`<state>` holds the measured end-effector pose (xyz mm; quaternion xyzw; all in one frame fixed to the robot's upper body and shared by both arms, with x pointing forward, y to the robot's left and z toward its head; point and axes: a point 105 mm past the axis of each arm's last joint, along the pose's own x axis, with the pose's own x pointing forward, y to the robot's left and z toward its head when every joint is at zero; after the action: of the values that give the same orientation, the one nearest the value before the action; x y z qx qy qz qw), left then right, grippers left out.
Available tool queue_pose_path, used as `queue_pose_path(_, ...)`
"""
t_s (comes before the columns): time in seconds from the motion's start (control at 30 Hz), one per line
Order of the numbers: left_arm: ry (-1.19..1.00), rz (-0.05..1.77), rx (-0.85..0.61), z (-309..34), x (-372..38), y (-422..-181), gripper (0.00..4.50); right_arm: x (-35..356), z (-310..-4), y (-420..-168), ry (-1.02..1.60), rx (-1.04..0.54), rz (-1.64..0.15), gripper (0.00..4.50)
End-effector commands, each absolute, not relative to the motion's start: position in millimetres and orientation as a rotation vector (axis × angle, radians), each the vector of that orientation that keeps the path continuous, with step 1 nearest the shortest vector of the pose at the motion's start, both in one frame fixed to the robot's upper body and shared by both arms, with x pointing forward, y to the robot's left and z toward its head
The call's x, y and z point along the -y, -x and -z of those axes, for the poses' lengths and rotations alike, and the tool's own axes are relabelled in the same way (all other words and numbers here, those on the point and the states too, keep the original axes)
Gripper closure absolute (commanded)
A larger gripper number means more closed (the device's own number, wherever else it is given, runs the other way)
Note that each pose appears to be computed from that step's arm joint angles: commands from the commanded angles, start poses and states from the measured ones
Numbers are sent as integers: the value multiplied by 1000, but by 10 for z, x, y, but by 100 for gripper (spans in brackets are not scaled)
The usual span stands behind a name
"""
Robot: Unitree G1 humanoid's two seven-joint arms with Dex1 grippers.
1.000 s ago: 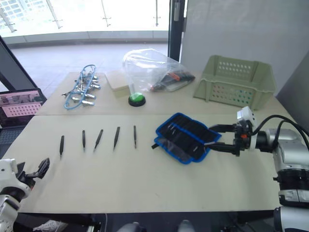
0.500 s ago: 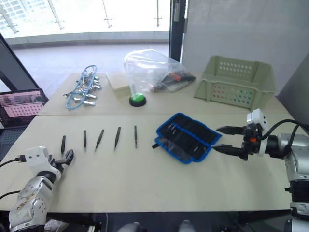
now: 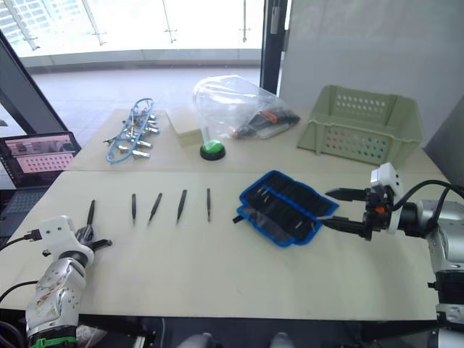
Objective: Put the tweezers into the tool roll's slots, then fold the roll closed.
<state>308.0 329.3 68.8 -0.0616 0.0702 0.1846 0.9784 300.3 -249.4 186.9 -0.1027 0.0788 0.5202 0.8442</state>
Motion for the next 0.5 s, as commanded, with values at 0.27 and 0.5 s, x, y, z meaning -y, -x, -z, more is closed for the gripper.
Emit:
queue_pose_path(0.27,34,-270,-21,-1036,-3241,-3143,449,2500,-1981,-2989,226,-107,-1068,0)
queue_pose_path(0.5,-52,129,-15,-1379,-2604,-3282,449,2448,-1798,-3155,221,-147,-952,0)
